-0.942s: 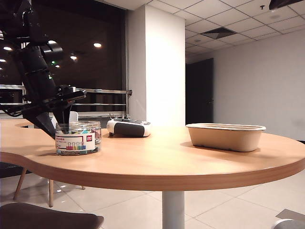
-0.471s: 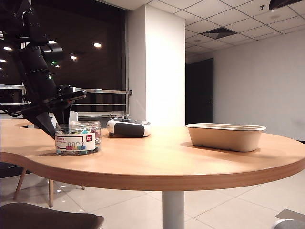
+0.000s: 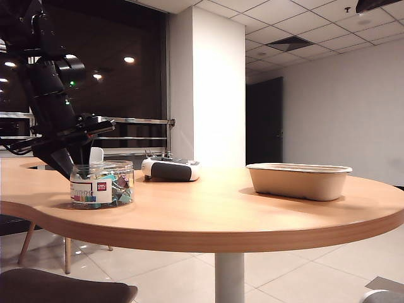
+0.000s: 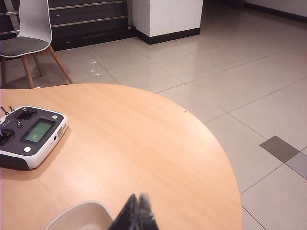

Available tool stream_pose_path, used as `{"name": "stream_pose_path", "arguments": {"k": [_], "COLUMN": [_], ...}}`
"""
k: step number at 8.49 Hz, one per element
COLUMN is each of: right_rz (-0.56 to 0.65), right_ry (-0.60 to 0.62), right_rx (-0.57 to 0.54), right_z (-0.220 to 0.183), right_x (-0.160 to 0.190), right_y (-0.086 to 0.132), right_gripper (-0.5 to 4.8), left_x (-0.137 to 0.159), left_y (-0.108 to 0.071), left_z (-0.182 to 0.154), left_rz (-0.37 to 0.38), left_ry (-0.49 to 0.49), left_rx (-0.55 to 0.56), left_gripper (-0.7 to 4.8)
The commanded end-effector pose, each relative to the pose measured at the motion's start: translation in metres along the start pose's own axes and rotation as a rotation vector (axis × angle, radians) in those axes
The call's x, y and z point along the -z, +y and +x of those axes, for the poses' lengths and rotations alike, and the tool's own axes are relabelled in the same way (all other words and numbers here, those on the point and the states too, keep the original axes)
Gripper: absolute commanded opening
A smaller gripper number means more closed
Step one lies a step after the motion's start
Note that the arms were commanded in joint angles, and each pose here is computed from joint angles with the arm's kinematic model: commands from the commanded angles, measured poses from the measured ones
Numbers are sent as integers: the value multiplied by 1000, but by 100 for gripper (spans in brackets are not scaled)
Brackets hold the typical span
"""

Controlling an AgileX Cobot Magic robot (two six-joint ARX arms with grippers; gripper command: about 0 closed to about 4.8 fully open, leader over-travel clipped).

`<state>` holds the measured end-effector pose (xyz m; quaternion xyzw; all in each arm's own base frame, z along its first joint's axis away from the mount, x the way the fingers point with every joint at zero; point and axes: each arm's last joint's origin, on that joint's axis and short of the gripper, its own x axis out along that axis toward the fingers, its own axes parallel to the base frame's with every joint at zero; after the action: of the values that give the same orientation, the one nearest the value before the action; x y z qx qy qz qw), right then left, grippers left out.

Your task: Pick up the box filled with clips, pour some clips from it into the rectangular paper box, and then put the clip box back on the table.

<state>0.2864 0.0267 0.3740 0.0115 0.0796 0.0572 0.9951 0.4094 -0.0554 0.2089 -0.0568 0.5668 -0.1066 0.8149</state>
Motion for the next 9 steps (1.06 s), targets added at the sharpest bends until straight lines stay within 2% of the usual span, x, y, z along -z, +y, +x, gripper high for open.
{"name": "stream_pose_path", "arguments": {"k": [1, 4, 5, 6, 7, 9], "right_rz": [-3, -3, 0, 8, -11, -23], "right_ry": [-28, -23, 29, 233, 289, 323], "right_rx": [-5, -4, -56, -93, -159, -191], "right_z": [-2, 0, 10, 63, 80, 95], "right_x": [-5, -4, 6, 56, 75, 92], "right_y": [1, 1, 1, -1, -1, -2], "right_gripper": [-1, -1, -1, 136, 210, 210], "left_x": [0, -1, -1, -2, -3, -3], "left_y": [-1, -1, -1, -5, -6, -8], "left_z": [-1, -1, -2, -20, -29, -37], "left_rz": [1, 2, 2, 7, 12, 15], "left_ry": [-4, -8, -8, -54, -75, -93], "left_rx": [-2, -1, -1, 2, 5, 6], "left_gripper": [20, -6, -6, -6, -6, -6]}}
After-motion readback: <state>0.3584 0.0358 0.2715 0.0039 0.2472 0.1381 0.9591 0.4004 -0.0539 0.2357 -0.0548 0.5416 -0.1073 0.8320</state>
